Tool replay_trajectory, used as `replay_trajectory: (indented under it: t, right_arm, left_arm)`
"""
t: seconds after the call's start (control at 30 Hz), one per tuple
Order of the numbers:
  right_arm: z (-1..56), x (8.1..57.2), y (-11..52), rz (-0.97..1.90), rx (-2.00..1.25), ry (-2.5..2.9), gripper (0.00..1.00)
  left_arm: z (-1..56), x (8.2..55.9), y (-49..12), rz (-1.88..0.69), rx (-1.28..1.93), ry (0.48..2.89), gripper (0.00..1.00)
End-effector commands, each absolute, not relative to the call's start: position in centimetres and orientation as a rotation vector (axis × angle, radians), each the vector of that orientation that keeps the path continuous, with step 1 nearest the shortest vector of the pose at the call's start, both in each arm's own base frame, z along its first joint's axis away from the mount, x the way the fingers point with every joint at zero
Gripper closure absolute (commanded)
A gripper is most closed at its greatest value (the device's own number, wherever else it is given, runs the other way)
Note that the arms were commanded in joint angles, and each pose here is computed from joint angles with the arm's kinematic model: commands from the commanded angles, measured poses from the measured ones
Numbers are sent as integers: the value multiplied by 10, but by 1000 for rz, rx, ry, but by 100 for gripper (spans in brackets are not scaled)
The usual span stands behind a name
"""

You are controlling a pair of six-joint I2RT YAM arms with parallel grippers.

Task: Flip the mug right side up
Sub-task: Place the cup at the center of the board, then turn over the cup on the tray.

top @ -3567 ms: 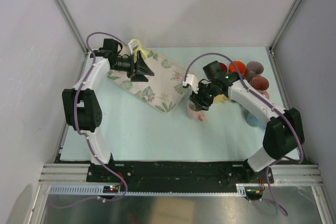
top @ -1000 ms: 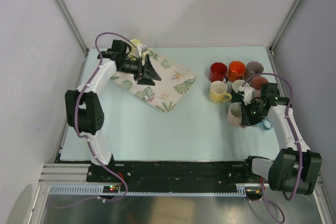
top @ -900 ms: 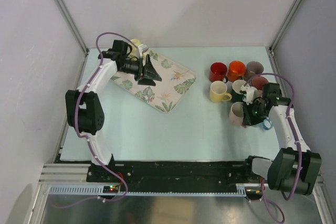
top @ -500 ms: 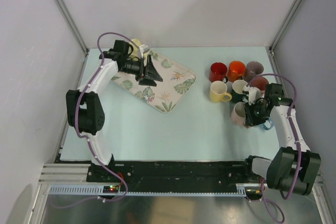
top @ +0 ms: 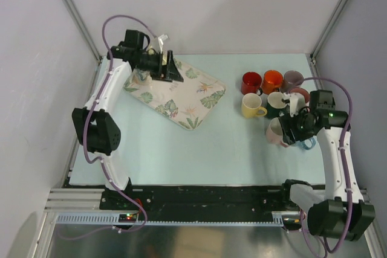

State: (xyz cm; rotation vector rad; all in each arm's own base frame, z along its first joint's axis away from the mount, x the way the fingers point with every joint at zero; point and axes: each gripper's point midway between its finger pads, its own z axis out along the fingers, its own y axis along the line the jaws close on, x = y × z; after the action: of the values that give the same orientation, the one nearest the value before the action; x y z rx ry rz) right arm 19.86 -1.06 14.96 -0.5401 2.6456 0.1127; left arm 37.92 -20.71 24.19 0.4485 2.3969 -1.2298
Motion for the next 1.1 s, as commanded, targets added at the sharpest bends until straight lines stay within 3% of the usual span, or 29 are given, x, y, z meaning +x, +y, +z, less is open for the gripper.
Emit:
replay_trajectory:
  t: [0.0,0.17,0.33,0.6,1.07]
  right_arm:
    - [183,210,9,143,-565,2526,34]
    - [197,244,41,257,-564,2387,32]
    - [216,263,67,407,-538,2264,28]
    - [210,257,82,487,-566,2268,26]
    - [196,255,87,546,-533,2310,27]
  left_arm:
    - [268,441,-155,-643,507,2289,19]
    - [275,510,-83,-207,317,2267,15]
    - [258,556,-31,-55,154,2267,10]
    - [211,601,5,-144,84,2255,8]
    - [174,621,-16,-297,143,2249,11]
